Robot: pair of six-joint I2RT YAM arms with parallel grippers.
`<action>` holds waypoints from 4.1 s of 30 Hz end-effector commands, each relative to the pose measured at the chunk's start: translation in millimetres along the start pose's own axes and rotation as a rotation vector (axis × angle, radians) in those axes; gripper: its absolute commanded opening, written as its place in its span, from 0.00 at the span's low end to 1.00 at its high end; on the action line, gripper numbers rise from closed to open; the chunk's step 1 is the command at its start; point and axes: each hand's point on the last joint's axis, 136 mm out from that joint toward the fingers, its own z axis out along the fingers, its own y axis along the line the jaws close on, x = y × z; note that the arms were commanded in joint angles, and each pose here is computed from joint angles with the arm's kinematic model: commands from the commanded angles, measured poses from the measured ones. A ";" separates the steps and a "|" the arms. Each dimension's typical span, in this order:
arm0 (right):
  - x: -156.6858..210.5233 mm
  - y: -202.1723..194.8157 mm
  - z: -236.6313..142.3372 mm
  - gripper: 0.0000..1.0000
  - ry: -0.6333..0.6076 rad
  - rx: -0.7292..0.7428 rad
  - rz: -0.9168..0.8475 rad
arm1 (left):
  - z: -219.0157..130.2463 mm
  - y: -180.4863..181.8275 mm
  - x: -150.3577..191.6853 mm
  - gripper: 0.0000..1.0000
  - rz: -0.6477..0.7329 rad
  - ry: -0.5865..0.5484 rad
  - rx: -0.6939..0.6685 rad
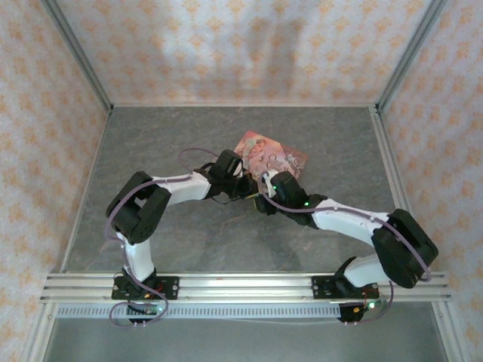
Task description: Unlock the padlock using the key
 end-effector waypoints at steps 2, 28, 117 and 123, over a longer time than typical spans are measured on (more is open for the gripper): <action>9.8 -14.0 3.4 0.33 0.009 0.062 0.012 | 4.9 16.2 6.9 0.00 -0.069 0.060 -0.039; -17.2 -18.6 32.2 0.40 -0.099 0.124 -0.034 | -19.5 -21.9 -3.6 0.00 -0.080 0.082 0.080; -20.4 13.1 50.9 0.48 -0.133 0.347 -0.009 | -144.2 92.3 -6.5 0.42 -0.027 -0.331 -0.283; -20.7 4.5 70.0 0.49 -0.154 0.439 0.005 | -154.6 89.7 -16.6 0.42 -0.036 -0.365 -0.269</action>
